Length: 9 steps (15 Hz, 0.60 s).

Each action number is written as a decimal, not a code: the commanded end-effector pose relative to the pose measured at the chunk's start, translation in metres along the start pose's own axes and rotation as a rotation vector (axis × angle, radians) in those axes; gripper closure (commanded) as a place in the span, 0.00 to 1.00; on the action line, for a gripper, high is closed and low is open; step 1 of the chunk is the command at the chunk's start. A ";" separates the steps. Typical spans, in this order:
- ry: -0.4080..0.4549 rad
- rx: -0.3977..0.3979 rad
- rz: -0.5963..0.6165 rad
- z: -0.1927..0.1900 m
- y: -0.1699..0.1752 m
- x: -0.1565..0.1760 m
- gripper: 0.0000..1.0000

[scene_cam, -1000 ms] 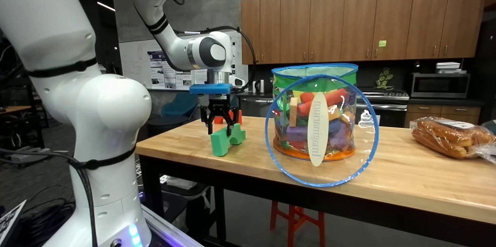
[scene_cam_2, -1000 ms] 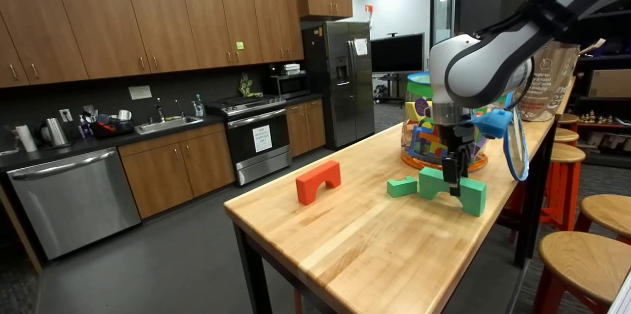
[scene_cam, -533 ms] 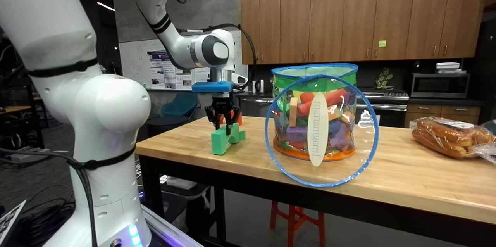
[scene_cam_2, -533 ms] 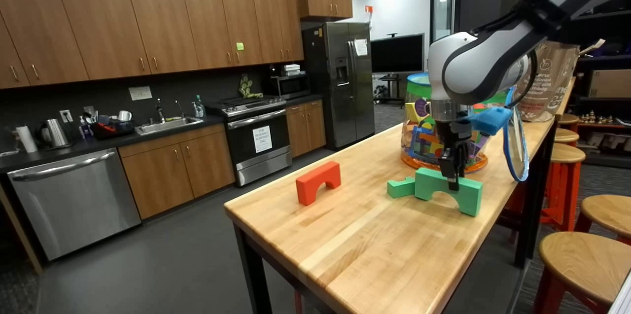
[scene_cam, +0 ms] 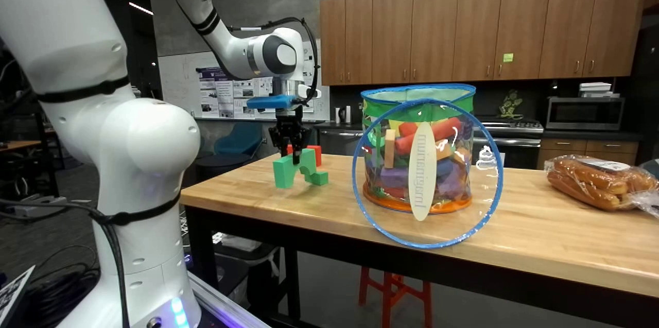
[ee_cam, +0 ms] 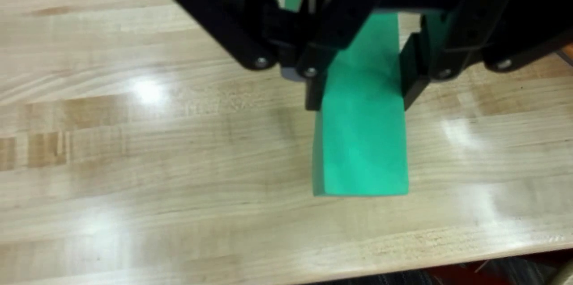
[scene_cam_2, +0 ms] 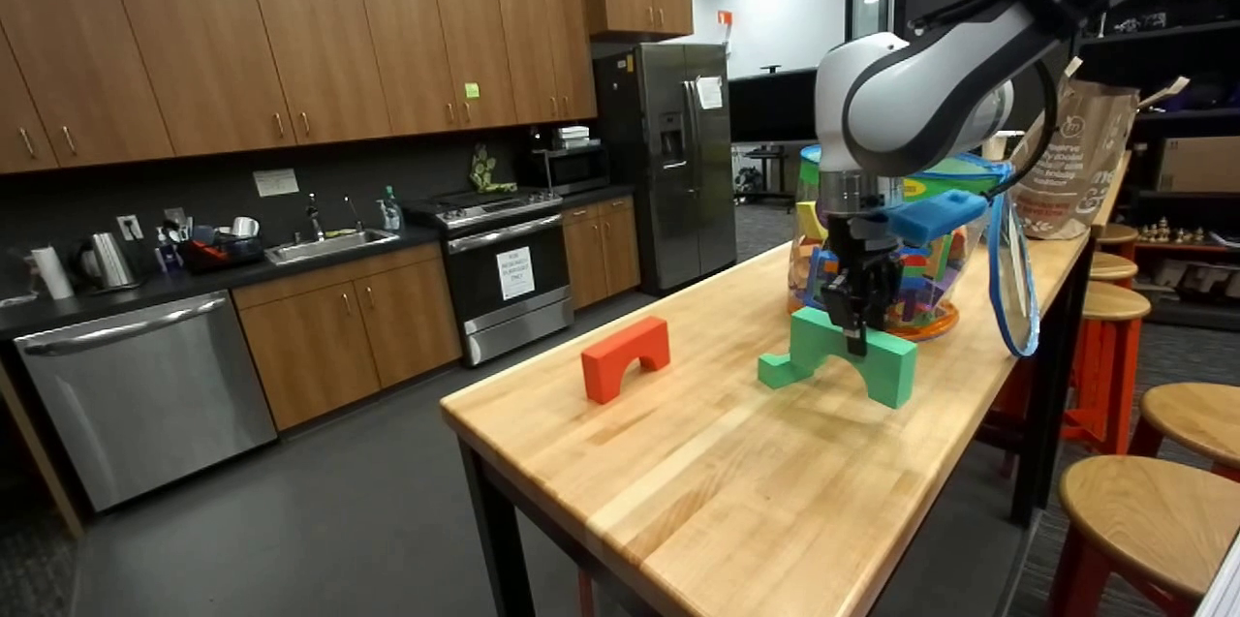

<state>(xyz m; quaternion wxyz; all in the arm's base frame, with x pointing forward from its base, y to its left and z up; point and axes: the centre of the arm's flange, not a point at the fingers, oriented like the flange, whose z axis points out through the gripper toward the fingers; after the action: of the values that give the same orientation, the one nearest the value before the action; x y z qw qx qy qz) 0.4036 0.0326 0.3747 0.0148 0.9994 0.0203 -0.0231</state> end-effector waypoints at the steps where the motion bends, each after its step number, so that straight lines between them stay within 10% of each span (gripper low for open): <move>1: -0.007 0.017 0.122 -0.022 -0.028 0.010 0.84; 9: 0.016 0.101 0.484 -0.053 -0.076 0.041 0.84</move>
<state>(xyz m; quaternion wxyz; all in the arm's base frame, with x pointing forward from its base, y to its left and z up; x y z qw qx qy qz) 0.4247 0.0976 0.4136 -0.0146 0.9875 -0.1565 -0.0091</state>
